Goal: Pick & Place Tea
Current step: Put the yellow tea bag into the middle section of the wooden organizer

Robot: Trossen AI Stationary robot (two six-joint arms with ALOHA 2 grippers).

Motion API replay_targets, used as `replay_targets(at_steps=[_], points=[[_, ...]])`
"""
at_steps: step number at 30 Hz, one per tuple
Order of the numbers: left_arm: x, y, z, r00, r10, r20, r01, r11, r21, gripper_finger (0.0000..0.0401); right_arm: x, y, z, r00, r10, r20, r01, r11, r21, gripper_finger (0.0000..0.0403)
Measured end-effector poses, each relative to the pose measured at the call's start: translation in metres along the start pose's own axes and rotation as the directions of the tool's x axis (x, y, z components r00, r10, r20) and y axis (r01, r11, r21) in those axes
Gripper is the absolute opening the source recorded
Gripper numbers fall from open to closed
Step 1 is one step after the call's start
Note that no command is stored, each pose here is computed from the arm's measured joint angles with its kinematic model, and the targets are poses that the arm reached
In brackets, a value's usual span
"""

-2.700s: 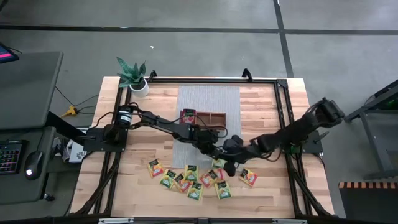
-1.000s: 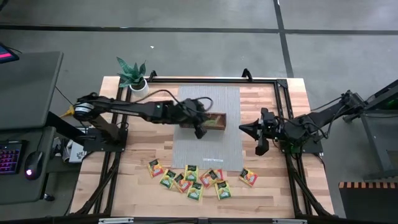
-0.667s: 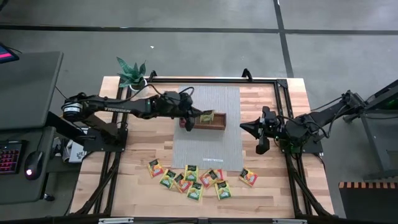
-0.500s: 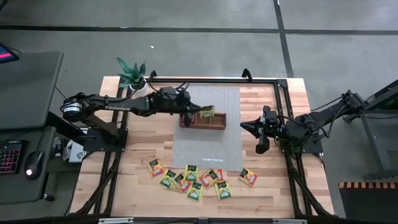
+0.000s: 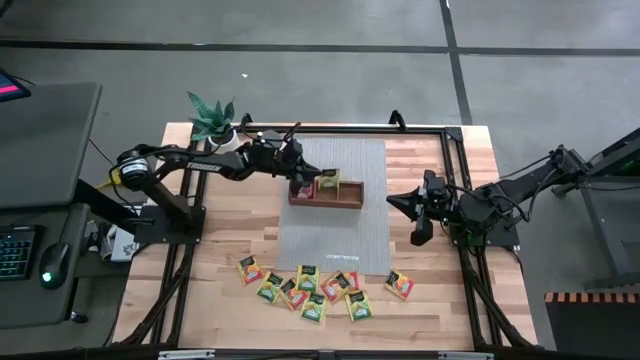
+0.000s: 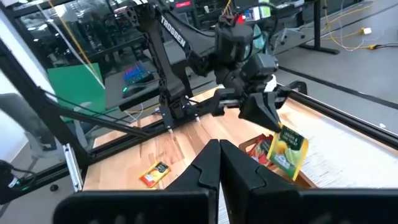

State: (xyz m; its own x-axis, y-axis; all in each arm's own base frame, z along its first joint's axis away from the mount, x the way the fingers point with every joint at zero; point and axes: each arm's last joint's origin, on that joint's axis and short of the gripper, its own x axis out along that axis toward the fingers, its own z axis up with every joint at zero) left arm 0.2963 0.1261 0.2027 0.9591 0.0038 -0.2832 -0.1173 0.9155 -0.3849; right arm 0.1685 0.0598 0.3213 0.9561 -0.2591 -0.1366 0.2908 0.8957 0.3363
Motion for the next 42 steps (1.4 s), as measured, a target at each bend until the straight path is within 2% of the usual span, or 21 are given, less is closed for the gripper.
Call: replay_targets(at_steps=[3, 10, 18, 26, 32, 42], points=[[0.006, 0.007, -0.005, 0.999, -0.033, -0.005, 0.033, 0.999, -0.005, 0.0000, 0.000, 0.000, 0.000, 1.000, -0.008, 0.003, 0.008, 1.000, 0.006, 0.0006], [0.017, 0.020, -0.023, 0.997, -0.032, -0.067, 0.029, 0.998, -0.047, 0.0000, 0.000, -0.001, 0.000, 1.000, -0.023, 0.011, 0.023, 1.000, 0.010, 0.0003], [0.022, 0.024, -0.030, 0.996, -0.024, -0.091, 0.018, 0.998, -0.059, 0.0000, 0.000, -0.001, 0.000, 1.000, -0.026, 0.012, 0.025, 0.999, 0.026, 0.0005], [0.021, 0.028, -0.030, 0.995, 0.062, -0.078, -0.067, 0.996, -0.060, 0.0000, 0.000, -0.001, 0.000, 1.000, -0.025, 0.012, 0.025, 0.999, 0.033, 0.0006], [0.020, 0.030, -0.033, 0.990, 0.082, -0.114, -0.093, 0.991, -0.100, 0.0000, 0.000, -0.001, 0.000, 1.000, -0.025, 0.012, 0.025, 0.999, 0.033, 0.0006], [0.020, 0.031, -0.036, 0.985, 0.102, -0.141, -0.118, 0.987, -0.108, 0.0001, 0.000, -0.001, 0.000, 1.000, -0.024, 0.011, 0.024, 0.999, 0.025, 0.0009]])
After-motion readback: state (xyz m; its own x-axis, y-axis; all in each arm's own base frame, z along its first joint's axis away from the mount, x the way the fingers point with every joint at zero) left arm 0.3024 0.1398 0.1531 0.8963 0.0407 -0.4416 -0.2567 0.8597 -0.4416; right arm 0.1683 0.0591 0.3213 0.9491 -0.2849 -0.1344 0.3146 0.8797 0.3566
